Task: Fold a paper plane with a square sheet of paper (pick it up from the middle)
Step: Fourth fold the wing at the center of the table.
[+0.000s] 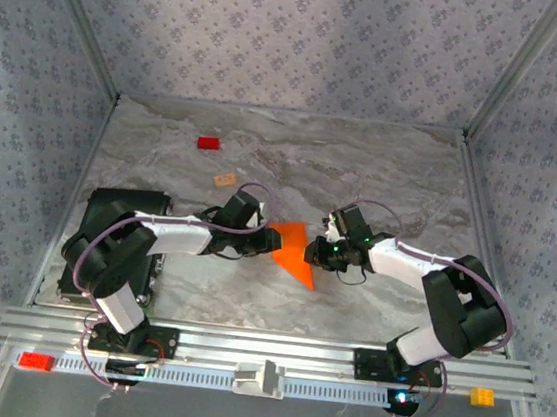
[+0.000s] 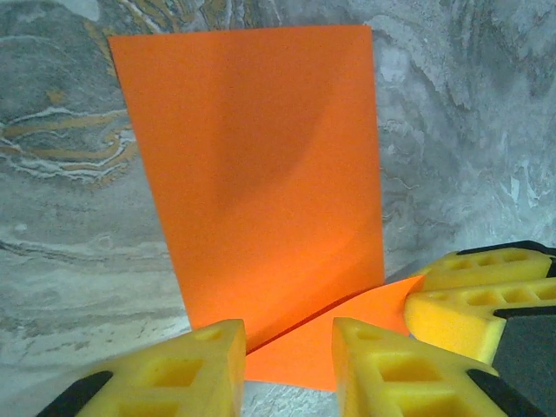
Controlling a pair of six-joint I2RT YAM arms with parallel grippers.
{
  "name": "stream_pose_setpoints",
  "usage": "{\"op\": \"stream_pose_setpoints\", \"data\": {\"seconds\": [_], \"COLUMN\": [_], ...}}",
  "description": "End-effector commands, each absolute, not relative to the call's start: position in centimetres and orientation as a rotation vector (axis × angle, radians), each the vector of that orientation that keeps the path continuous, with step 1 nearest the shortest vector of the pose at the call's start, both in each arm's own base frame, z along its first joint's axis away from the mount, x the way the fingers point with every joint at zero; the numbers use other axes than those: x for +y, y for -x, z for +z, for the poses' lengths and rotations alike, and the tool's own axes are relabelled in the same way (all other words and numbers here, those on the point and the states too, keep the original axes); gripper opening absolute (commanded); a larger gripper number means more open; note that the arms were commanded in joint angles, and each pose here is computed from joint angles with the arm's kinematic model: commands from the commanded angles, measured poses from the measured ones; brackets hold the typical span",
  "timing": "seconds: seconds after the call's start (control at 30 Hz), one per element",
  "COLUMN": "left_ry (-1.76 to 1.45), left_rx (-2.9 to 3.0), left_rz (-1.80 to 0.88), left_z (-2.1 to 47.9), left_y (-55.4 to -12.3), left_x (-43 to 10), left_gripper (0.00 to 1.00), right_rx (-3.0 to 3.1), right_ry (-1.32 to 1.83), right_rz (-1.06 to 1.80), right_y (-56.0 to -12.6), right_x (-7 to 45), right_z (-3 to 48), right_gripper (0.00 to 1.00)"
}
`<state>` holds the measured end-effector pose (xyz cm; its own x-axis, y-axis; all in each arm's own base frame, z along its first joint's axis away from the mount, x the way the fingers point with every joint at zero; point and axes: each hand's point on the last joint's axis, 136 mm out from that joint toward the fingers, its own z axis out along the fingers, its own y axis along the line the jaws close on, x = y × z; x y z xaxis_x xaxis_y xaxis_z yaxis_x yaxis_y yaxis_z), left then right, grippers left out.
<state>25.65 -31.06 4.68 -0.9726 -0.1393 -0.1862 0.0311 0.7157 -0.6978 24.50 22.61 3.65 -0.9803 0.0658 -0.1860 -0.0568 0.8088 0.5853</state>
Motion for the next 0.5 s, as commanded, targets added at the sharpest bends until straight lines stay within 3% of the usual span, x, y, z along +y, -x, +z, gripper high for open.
{"op": "stream_pose_setpoints", "data": {"seconds": [0.0, 0.33, 0.47], "left_ry": [0.087, 0.084, 0.078], "left_rx": [2.692, 2.684, 2.686], "left_rz": [-1.136, -1.175, -1.183], "left_z": [5.14, 5.57, 5.69], "left_y": [-25.61, -25.91, -25.96], "left_x": [-30.89, -30.80, -30.59], "left_gripper": [0.33, 0.38, 0.45], "right_rx": [2.785, 2.772, 2.756], "right_ry": [0.008, -0.010, -0.018], "right_rz": [0.928, 0.945, 0.964], "right_y": [-24.87, -24.87, -24.99], "right_x": [22.62, 22.15, 21.94], "right_z": [4.03, 4.15, 4.32], "right_gripper": [0.17, 0.10, 0.10]}}
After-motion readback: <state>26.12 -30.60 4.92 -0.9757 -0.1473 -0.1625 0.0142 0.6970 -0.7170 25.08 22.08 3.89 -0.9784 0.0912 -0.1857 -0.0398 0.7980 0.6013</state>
